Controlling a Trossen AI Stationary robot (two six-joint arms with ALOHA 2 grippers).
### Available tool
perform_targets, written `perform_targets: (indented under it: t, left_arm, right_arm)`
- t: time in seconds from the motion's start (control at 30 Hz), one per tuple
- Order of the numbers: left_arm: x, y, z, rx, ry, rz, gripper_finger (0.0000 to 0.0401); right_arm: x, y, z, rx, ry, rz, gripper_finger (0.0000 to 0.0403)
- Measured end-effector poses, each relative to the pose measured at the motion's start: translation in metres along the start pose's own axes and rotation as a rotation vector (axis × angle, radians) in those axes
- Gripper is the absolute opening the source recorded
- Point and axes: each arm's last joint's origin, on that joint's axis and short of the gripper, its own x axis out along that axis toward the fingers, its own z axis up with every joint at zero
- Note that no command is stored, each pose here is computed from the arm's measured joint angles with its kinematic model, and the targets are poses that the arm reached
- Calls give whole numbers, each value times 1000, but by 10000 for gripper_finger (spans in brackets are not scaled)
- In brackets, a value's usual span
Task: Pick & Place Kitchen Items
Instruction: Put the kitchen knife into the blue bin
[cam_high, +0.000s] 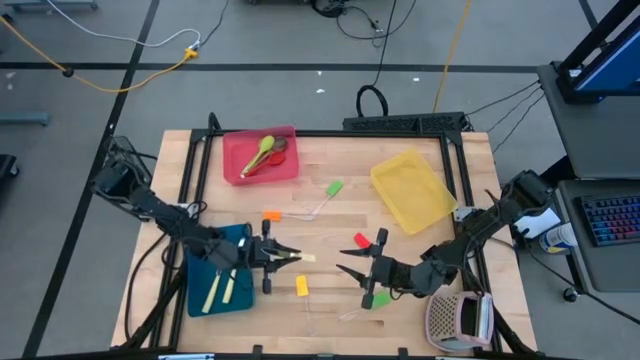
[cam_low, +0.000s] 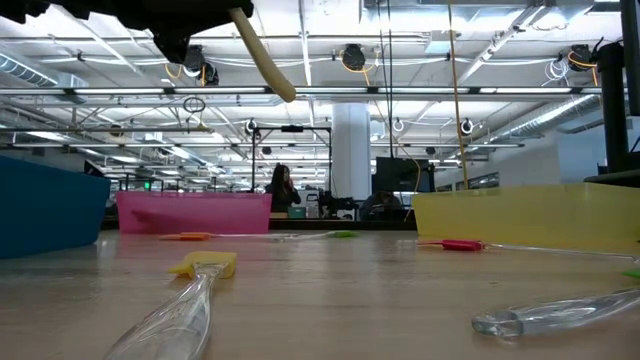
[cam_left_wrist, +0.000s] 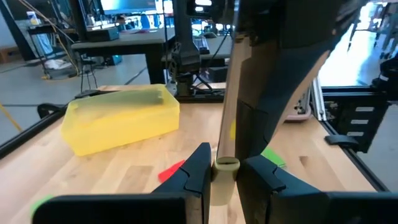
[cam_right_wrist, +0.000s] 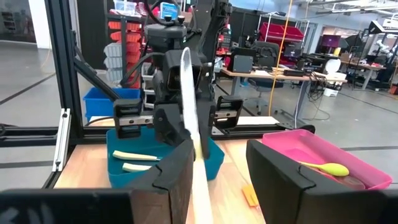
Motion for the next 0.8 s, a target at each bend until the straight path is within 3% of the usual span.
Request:
perform_targets:
  t: [0.4,0.8]
  left_arm:
    - [-6,-10,-5,-13,39,-37,56]
    - [-17,-32,0,-49,63,-68,56]
  right_arm:
    - [2,-2,5,-50,-41,-14,144]
    - [23,-26,9,-65,-63,-115,141]
